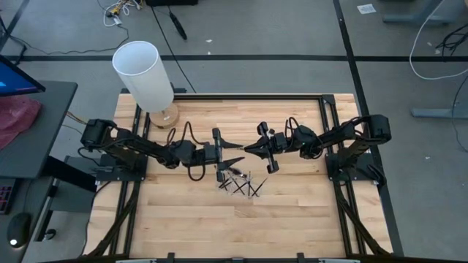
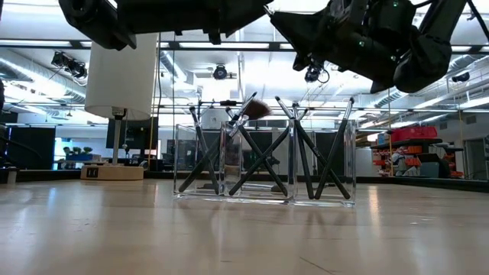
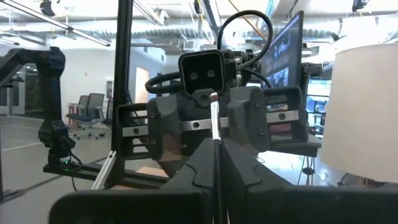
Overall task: Put items in baskets/containers
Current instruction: Put the black eyeshadow brush into the transparent organizer
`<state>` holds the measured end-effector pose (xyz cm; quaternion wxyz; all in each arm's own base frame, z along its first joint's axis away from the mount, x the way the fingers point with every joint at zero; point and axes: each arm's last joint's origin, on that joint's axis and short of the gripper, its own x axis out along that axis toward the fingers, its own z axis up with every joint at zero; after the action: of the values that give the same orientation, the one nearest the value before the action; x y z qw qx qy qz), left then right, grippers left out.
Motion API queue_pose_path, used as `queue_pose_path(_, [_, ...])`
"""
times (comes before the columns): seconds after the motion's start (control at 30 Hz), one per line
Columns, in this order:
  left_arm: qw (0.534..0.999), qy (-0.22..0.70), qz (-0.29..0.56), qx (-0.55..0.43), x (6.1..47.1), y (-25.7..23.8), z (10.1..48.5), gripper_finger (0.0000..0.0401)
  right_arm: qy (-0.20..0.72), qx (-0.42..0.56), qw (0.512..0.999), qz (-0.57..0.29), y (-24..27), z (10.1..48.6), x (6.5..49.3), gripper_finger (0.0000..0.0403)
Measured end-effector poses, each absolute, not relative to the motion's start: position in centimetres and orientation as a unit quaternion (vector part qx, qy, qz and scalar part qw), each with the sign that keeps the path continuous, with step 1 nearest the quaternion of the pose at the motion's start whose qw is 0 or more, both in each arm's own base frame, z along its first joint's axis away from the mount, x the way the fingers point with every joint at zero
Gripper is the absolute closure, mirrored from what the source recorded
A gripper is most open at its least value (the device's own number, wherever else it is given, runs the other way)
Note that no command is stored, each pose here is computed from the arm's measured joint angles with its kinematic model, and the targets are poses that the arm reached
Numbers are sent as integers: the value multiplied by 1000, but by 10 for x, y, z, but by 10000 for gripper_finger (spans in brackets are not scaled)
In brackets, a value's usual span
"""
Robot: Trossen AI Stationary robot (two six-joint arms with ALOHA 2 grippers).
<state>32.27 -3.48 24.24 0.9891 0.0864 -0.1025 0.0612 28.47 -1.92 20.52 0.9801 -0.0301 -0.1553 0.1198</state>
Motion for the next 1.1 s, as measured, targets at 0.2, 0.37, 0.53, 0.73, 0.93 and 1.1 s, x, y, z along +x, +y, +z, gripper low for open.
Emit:
queue_pose_path(0.2, [989, -104, 60, 86, 323, -34, 243, 254, -155, -29, 981, 114, -20, 205, 285, 392])
queue_pose_path(0.37, [989, -105, 63, 78, 323, -31, 243, 321, -156, -29, 981, 115, -19, 205, 285, 392])
queue_pose_path(0.53, [991, -107, 51, 67, 324, -26, 243, 384, -156, -25, 980, 117, -18, 205, 285, 392])
queue_pose_path(0.73, [992, -100, 40, 66, 324, -28, 242, 383, -141, -6, 982, 121, -19, 203, 285, 380])
queue_pose_path(0.93, [994, -48, 62, 70, 313, -33, 250, 390, -85, 38, 988, 122, -29, 196, 283, 320])
queue_pose_path(1.1, [997, -14, 49, 53, 291, -35, 271, 386, -54, 46, 992, 104, -36, 194, 268, 265])
